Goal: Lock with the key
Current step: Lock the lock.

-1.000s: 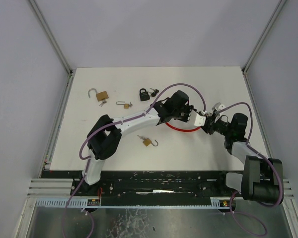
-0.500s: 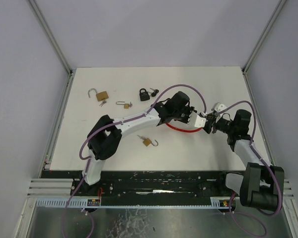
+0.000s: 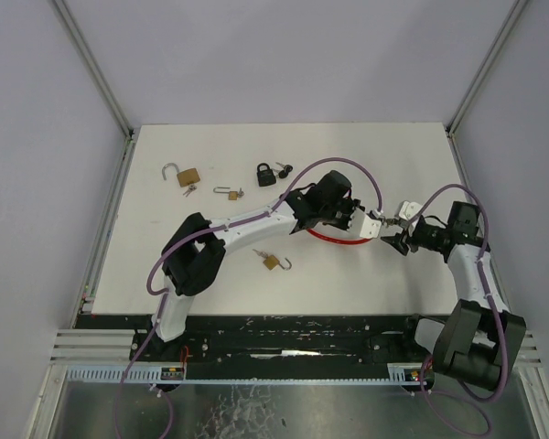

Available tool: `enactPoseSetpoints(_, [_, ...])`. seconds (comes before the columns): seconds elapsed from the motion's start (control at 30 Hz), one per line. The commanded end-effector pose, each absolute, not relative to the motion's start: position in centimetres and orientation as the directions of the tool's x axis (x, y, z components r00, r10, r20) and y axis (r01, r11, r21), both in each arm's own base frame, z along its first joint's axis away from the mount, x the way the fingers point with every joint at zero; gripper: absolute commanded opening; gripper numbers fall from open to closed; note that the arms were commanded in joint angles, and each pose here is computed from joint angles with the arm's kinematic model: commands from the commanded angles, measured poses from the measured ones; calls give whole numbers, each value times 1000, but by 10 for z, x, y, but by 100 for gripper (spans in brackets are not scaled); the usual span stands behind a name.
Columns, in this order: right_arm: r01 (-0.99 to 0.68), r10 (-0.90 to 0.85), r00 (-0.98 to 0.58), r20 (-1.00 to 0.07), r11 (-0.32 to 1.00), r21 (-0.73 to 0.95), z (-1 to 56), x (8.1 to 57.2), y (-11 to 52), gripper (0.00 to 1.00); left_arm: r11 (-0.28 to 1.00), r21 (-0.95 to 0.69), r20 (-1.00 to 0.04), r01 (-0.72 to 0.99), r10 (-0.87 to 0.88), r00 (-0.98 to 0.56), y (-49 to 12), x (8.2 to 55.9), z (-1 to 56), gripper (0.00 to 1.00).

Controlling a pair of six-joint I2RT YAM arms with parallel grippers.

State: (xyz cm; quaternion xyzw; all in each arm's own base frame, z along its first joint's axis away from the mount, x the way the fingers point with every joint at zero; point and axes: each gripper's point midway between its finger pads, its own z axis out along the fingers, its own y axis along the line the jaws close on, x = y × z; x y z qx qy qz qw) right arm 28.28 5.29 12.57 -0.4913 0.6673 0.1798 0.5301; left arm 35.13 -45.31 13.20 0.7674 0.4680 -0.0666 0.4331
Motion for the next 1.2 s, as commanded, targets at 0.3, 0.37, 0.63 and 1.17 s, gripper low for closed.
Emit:
enactPoseSetpoints(0.3, [-796, -471, 87, -878, 497, -346, 204, 248, 27, 59, -220, 510, -499, 832, 712, 494, -436, 342, 98, 0])
enactPoseSetpoints(0.37, [-779, -405, 3, -914, 572, -256, 222, 251, 25, 59, -221, 510, -497, 831, 713, 495, -436, 342, 97, 0])
enactPoseSetpoints(0.63, [-764, -25, -301, -953, 604, 225, 287, 248, 45, 76, -223, 509, -496, 831, 714, 495, -435, 342, 97, 0])
enactPoseSetpoints(1.17, [-712, -93, -568, -818, 555, 431, 195, 269, 46, 63, -226, 510, -492, 830, 715, 497, -436, 342, 95, 0])
